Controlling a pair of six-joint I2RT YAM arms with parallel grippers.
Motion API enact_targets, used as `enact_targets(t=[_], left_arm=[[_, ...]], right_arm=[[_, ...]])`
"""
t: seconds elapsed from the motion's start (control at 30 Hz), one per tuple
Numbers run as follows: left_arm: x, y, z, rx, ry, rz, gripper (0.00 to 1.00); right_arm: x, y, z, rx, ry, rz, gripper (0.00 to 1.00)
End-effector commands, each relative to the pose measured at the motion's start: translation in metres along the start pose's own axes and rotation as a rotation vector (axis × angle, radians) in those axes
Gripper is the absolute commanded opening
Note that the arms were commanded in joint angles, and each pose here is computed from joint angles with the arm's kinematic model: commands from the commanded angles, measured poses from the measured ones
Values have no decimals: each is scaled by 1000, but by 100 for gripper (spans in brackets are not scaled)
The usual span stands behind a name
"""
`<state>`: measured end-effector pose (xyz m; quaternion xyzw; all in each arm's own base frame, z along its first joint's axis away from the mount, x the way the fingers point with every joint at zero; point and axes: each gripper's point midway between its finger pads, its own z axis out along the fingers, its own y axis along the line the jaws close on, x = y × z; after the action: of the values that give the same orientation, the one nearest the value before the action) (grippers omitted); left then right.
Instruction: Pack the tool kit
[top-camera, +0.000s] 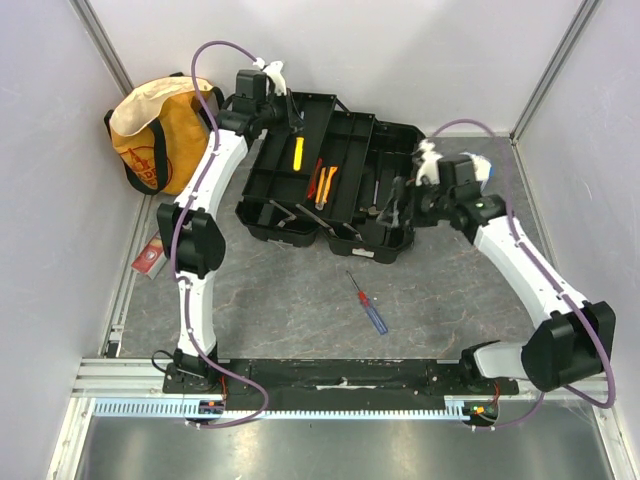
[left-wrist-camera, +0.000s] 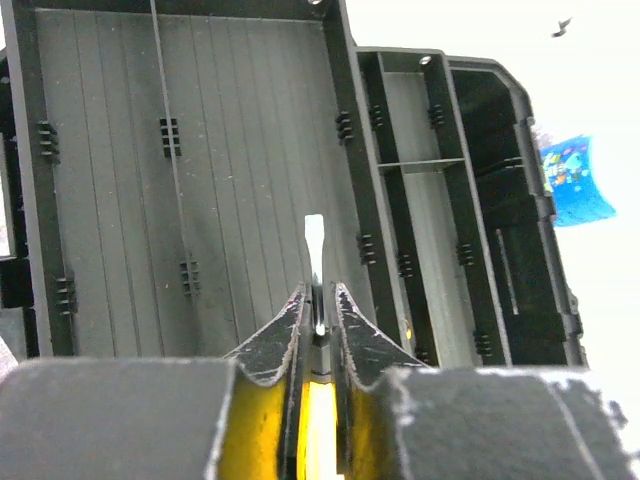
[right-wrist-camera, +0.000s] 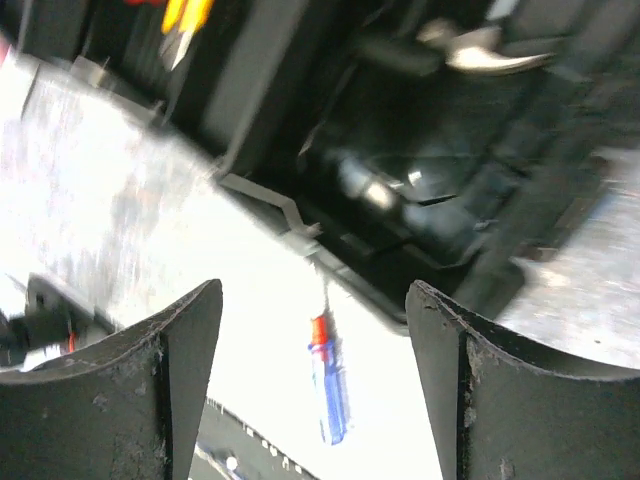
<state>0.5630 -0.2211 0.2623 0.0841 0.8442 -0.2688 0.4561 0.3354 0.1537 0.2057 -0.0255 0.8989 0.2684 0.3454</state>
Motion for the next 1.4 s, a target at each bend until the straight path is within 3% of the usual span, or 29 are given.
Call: enact_targets(t=[0.0, 0.2, 0.47, 0.7, 0.87, 1.1, 1.2, 1.37], left_arm=[[2, 6, 8, -36, 1, 88, 22], [3, 14, 7, -88, 2, 83, 55], [-47, 3, -47, -170, -138, 130, 76], [-65, 4, -97, -247, -226, 85, 79], [-63, 28, -125, -303, -246, -18, 79], [-48, 65, -149, -314, -250, -182, 78], [-43, 80, -154, -278, -243, -264, 76], [-35, 108, -163, -296, -238, -339, 76]], right_arm=[[42, 34, 6, -115, 98, -207, 80], [81, 35, 22, -77, 180, -316, 80], [137, 43, 45, 23, 277, -482, 77], [177, 43, 57, 67, 297, -497, 69], [212, 39, 65, 108, 343, -504, 64], [235, 11, 79, 228, 340, -508, 48], [235, 9, 83, 238, 339, -512, 35], [223, 20, 83, 217, 299, -557, 0]])
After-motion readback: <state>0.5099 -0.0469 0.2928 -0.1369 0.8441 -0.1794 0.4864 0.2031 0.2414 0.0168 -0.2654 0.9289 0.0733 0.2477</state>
